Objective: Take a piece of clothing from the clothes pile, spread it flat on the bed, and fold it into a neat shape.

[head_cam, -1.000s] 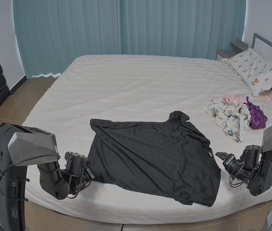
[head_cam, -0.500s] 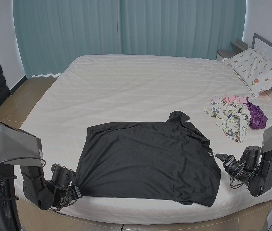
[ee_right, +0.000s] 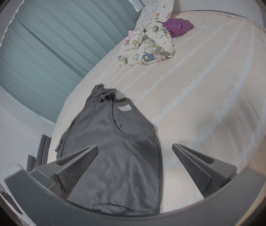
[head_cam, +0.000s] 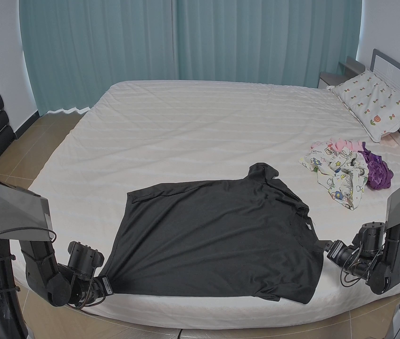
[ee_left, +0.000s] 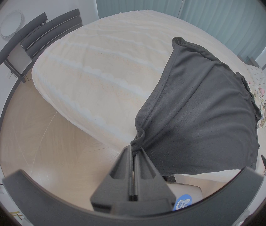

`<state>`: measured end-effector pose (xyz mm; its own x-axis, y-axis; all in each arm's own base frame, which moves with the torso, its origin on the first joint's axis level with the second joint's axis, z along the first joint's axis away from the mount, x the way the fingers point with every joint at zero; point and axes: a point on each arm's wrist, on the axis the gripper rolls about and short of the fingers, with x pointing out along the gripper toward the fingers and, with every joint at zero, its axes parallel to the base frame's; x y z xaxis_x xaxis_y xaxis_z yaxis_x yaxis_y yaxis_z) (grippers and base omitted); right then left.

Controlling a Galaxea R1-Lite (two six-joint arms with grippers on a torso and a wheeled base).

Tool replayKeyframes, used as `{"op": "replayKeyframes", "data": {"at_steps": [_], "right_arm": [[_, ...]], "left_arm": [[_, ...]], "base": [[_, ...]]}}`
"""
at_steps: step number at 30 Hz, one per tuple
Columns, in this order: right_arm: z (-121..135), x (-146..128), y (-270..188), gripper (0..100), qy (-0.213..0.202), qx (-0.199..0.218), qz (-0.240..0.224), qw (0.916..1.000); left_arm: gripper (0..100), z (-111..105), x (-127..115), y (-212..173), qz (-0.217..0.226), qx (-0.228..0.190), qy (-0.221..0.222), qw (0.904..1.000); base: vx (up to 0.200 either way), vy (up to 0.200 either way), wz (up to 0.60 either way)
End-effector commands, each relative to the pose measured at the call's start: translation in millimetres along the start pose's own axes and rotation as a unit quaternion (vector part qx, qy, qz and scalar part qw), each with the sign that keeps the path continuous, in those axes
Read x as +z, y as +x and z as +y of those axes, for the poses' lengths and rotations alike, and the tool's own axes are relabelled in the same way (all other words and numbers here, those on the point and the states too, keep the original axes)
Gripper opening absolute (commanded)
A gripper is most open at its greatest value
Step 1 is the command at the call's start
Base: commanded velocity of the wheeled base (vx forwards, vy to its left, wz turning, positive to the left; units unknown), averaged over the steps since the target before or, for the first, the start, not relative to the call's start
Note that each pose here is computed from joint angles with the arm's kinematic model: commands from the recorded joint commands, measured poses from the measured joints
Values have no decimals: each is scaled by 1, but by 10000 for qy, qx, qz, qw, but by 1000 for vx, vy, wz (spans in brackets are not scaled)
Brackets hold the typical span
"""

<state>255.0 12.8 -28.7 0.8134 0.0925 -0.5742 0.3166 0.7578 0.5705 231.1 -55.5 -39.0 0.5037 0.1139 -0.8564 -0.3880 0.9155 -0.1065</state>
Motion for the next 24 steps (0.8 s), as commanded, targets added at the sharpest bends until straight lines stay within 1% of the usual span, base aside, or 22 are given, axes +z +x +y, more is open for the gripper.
{"op": "replayKeyframes", "data": {"at_steps": [1,2,5,7,8,9,12,17,18,21,24], "right_arm": [[-13,-16,-7,100,-284,-219,490,9982],[-19,-26,-7,100,-439,-259,820,9953],[-21,-34,-2,100,-526,-299,990,9932],[-21,-35,-1,100,-536,-295,1004,9931],[-17,-39,0,100,-608,-208,1072,9922],[-17,-39,0,100,-608,-208,1072,9922],[-8,-39,9,100,-668,-27,946,9933],[-9,-41,21,100,-670,-7,923,9935],[-9,-39,25,0,-668,23,878,9939],[-8,-38,27,0,-659,42,834,9943],[-5,-33,30,0,-641,124,702,9954]], "left_arm": [[0,-2,2,0,-37,-50,-24,10000],[0,-2,2,0,-49,-63,-21,10000],[0,-2,2,0,-53,-80,-32,9999],[0,-2,2,0,-53,-80,-32,9999],[0,-2,2,0,-48,-87,-39,9999],[0,-2,2,0,-48,-87,-39,9999],[0,-3,3,-1,-67,-110,-54,9999],[0,-3,4,0,-76,-122,-72,9999],[0,-3,5,0,-88,-130,-75,9998],[0,-4,6,0,-131,-157,-94,9997],[0,-4,10,1,-314,-252,-205,9990]], "base": [[0,0,0],[0,0,0],[0,0,0],[0,0,0],[0,0,0],[0,0,0],[0,0,0],[0,0,0],[0,0,0],[0,0,0],[0,0,0]]}}
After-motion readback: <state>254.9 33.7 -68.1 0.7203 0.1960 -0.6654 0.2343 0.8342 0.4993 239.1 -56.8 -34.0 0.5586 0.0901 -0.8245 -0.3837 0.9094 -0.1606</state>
